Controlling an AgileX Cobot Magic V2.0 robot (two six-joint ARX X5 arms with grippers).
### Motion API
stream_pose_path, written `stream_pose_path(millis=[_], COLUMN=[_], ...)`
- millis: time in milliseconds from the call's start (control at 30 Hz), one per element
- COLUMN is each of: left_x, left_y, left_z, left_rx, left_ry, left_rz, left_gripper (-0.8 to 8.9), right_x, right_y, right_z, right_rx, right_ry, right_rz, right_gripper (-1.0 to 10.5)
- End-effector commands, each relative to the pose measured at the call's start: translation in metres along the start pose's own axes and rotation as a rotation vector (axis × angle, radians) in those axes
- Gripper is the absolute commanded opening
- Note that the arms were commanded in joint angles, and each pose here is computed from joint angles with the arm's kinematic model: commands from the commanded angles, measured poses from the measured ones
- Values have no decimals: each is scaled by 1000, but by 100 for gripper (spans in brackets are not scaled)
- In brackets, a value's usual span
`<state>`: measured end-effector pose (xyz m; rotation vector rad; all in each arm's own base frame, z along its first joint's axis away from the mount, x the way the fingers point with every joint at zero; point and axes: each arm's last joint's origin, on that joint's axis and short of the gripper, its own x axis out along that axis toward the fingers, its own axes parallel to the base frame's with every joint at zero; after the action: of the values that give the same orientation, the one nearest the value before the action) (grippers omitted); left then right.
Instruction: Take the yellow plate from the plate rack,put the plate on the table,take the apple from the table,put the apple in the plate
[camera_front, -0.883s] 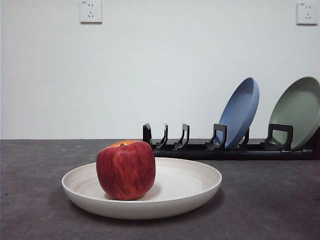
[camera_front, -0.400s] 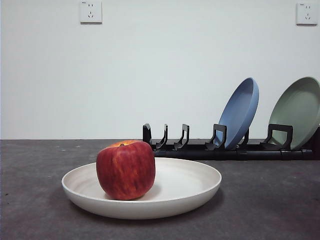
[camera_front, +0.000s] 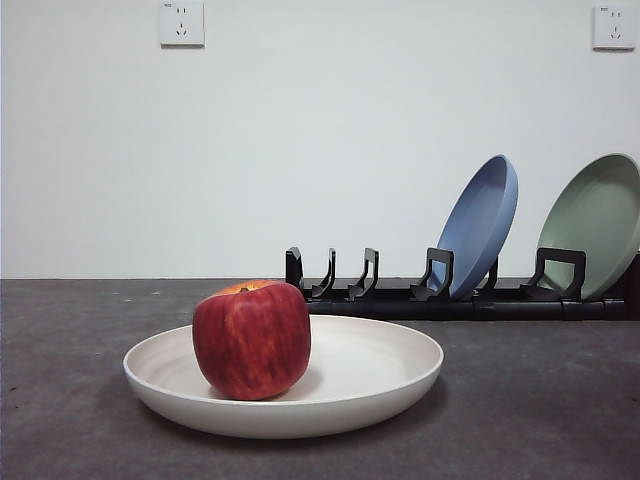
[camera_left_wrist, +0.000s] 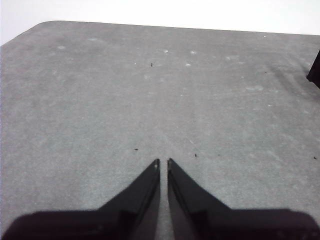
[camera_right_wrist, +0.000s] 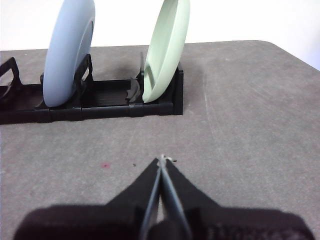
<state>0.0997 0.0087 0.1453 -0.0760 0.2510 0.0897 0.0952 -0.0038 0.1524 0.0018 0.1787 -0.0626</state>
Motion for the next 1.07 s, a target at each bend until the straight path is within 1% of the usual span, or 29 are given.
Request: stream_pose_path(millis=[33, 300, 1067], left_x=[1, 1, 1], left_y=[0, 0, 0], left_z=[-3, -3, -3], left_rx=[-2, -2, -2], left_ry=[5, 5, 5], left_rz=[-2, -2, -2], left_gripper=[28, 28, 28], right_x=[1, 1, 1], right_y=[1, 7, 7], right_z=[-2, -2, -2], right_rx=[-8, -18, -18], right_ry=[1, 0, 1], right_rz=[12, 68, 67], right_gripper=[1, 1, 1])
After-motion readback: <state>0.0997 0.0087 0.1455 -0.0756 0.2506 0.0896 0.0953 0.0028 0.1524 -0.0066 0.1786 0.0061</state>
